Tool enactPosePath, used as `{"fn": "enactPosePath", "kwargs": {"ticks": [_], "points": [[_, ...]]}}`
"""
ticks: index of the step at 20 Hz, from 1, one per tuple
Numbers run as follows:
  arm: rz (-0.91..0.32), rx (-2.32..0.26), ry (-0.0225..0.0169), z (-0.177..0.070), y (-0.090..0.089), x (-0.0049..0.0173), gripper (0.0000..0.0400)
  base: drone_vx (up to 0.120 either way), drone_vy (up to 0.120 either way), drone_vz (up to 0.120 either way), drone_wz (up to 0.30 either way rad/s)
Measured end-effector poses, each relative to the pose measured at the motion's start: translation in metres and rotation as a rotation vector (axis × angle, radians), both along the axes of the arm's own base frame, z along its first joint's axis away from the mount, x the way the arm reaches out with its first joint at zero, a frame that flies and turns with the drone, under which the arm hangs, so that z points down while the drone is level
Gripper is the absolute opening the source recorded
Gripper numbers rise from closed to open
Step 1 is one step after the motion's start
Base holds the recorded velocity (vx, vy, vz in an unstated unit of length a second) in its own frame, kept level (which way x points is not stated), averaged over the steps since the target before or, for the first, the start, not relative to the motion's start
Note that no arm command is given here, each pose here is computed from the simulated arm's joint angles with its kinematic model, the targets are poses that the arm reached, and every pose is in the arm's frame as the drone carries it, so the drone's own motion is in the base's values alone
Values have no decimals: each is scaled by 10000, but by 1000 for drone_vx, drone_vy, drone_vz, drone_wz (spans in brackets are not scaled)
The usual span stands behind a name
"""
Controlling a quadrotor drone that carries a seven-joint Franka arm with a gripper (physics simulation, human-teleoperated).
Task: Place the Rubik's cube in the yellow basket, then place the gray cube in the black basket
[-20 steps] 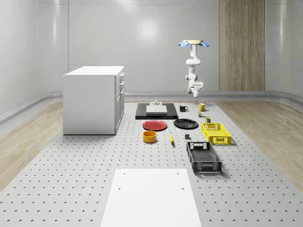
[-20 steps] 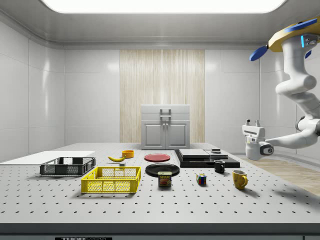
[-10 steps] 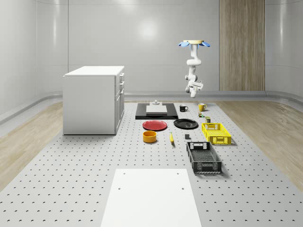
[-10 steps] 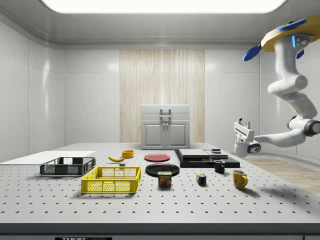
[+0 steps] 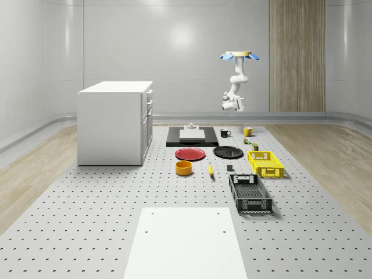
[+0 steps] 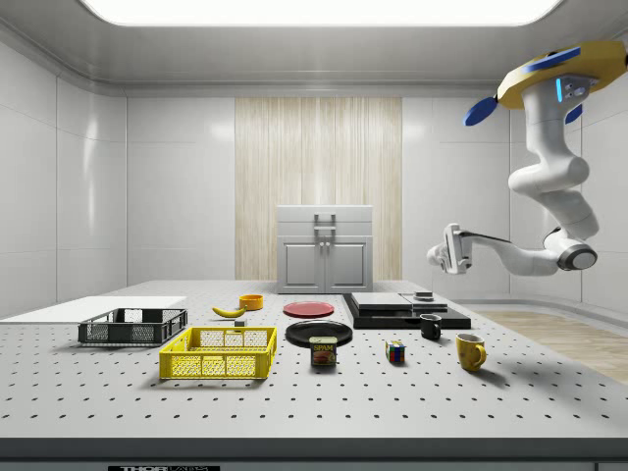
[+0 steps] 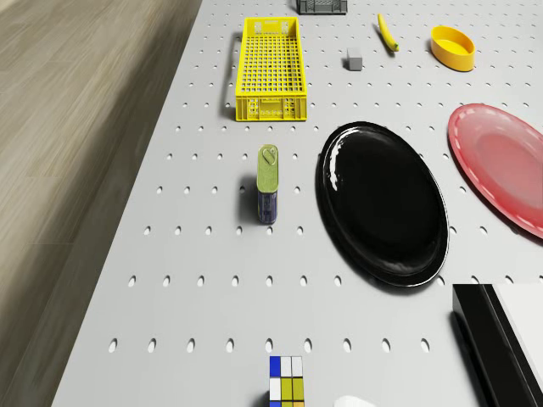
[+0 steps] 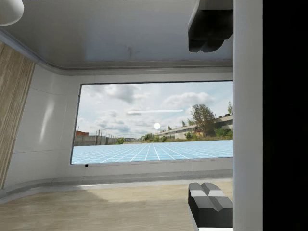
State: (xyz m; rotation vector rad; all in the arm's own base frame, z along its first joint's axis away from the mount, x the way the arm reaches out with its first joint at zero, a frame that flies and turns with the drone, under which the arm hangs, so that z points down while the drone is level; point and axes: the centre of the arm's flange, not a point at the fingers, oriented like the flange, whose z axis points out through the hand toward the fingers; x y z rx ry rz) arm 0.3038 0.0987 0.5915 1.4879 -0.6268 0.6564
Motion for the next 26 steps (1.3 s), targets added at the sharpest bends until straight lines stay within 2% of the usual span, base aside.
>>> {"fn": "enactPosePath", "kwargs": {"ticks": [2,5,10,13,16,19,26], "points": [[-128,-3439,-2,-334,-59,12,400,120,0,-120,0],[-294,-7887,1,-703,-293,24,400,120,0,-120,0],[-431,-12412,28,-942,-667,31,400,120,0,-120,0],[-456,-13797,48,-981,-798,31,400,120,0,-120,0],[-465,-14612,64,-996,-877,31,400,120,-120,-120,0],[-468,-15087,75,-1002,-924,31,400,120,-120,-120,0],[-468,-15561,86,-1006,-971,30,400,120,0,-120,0]]}}
